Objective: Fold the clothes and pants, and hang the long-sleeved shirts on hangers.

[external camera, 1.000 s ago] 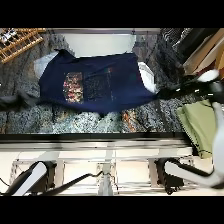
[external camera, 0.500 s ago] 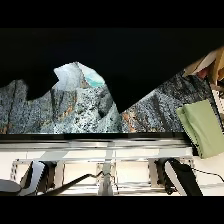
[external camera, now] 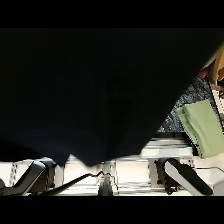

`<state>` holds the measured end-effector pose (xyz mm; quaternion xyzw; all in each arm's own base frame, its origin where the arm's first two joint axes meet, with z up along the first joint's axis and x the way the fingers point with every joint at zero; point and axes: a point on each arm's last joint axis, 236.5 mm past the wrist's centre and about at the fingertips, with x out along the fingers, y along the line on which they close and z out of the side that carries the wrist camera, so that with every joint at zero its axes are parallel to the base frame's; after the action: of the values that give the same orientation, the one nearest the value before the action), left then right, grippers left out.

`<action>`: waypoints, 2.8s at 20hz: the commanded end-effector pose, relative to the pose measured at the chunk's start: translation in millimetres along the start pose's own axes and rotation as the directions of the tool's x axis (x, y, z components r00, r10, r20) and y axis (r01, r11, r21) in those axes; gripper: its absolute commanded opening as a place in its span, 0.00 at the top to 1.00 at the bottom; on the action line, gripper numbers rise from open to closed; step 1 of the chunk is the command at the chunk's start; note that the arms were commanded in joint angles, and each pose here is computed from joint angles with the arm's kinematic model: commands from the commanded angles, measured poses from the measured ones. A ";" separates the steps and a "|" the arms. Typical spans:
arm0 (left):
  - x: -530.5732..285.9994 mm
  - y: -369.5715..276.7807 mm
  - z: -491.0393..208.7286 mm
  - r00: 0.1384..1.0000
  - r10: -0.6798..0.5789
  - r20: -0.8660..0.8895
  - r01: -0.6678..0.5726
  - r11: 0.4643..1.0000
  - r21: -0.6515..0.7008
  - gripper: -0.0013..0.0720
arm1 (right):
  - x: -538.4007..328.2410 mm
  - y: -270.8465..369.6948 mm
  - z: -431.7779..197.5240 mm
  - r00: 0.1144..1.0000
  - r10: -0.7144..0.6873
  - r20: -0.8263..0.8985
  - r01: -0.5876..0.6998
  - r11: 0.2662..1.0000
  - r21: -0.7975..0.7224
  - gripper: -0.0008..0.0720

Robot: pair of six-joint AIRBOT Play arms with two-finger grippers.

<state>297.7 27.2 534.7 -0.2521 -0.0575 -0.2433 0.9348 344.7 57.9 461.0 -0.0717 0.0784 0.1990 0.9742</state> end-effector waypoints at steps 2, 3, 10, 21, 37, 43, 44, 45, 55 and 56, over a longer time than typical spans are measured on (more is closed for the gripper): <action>65.8 160.7 -182.0 0.841 0.174 -0.513 -0.261 0.960 -0.102 0.97 | 146.8 -30.7 -165.6 0.920 0.162 -0.357 -0.065 0.961 0.268 0.97; 82.0 184.5 -223.7 0.802 0.155 -0.578 -0.271 0.955 -0.121 0.97 | 180.0 -32.3 -203.2 0.897 0.174 -0.408 -0.053 0.955 0.291 0.97; 136.6 357.9 -436.2 0.692 0.173 -0.701 -0.498 0.817 -0.289 0.98 | 332.2 -58.0 -402.9 0.845 0.114 -0.523 0.114 0.916 0.385 0.97; 72.7 364.7 -488.1 0.494 0.040 -0.869 -0.578 0.762 -0.293 0.98 | 285.3 -16.6 -485.0 0.599 0.346 -0.722 0.114 0.856 0.504 0.97; -58.8 339.4 -503.4 -0.023 -0.064 -0.998 -0.703 0.710 -0.029 0.28 | 165.1 26.9 -506.6 0.110 0.547 -0.830 0.161 0.814 0.558 0.49; -134.9 321.8 -451.2 -0.078 0.153 -0.985 -0.741 0.652 0.160 0.15 | 60.3 -10.7 -514.5 0.137 0.576 -0.806 0.360 0.729 0.582 0.49; -151.9 308.2 -458.2 -0.076 0.154 -0.985 -0.741 0.652 0.159 0.15 | 35.6 -6.0 -522.2 0.144 0.601 -0.786 0.372 0.703 0.606 0.49; -168.0 289.4 -472.3 -0.071 0.131 -0.989 -0.736 0.662 0.141 0.15 | 19.1 0.7 -529.7 0.160 0.623 -0.766 0.369 0.682 0.631 0.49; -206.8 206.2 -557.3 0.030 -0.061 -0.998 -0.762 0.644 -0.063 0.15 | 42.6 32.5 -551.0 0.407 0.673 -0.617 0.256 0.565 0.785 0.49; -209.1 206.4 -560.7 0.029 -0.059 -0.998 -0.766 0.640 -0.060 0.15 | 46.3 34.2 -553.9 0.409 0.675 -0.615 0.256 0.562 0.787 0.49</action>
<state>214.7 1.0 -80.8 -0.3119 0.7117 -0.0772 0.6247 290.1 3.1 -88.4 0.2730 0.6931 0.2029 0.6355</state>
